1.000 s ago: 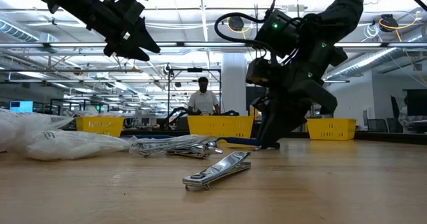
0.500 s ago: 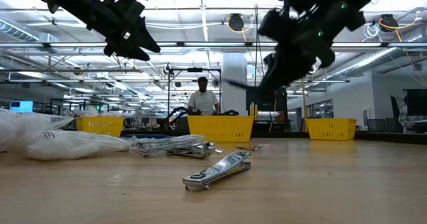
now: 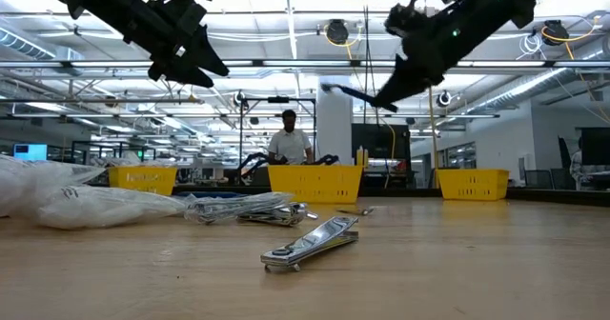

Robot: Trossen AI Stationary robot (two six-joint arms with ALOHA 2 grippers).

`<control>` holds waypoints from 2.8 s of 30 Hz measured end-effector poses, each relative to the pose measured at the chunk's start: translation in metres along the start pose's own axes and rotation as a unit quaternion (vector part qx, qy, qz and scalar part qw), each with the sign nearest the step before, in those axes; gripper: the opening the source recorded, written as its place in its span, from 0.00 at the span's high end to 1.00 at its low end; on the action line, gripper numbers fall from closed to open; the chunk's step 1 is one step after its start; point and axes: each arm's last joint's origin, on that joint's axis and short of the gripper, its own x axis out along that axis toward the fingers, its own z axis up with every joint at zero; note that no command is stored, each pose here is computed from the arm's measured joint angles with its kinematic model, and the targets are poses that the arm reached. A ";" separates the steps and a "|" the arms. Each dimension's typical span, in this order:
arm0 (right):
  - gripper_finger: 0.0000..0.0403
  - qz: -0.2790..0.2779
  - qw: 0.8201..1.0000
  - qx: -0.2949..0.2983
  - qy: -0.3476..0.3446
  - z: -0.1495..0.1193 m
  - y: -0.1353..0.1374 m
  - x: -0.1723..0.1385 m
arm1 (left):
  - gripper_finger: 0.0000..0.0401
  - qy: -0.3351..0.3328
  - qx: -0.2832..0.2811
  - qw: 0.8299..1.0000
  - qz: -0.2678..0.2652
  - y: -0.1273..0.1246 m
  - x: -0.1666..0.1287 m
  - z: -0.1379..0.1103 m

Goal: Pick & Place Travel size toiletries
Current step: Put the blue razor into the right yellow bin

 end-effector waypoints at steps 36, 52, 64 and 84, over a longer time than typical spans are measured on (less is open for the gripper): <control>0.89 -0.421 0.824 0.363 0.114 -0.095 -0.132 -0.017 | 0.32 0.001 0.014 1.000 -0.001 0.000 0.000 0.000; 0.57 -0.397 0.849 0.337 0.090 -0.086 -0.133 -0.014 | 0.32 0.009 0.015 1.000 -0.008 0.000 0.000 -0.002; 0.57 -0.148 0.947 0.255 -0.125 -0.026 -0.105 -0.020 | 0.32 0.211 0.139 0.958 -0.135 -0.031 0.004 -0.051; 0.58 -0.028 0.966 0.191 -0.173 -0.009 -0.052 -0.026 | 0.32 0.311 0.154 0.926 -0.146 -0.065 0.055 -0.108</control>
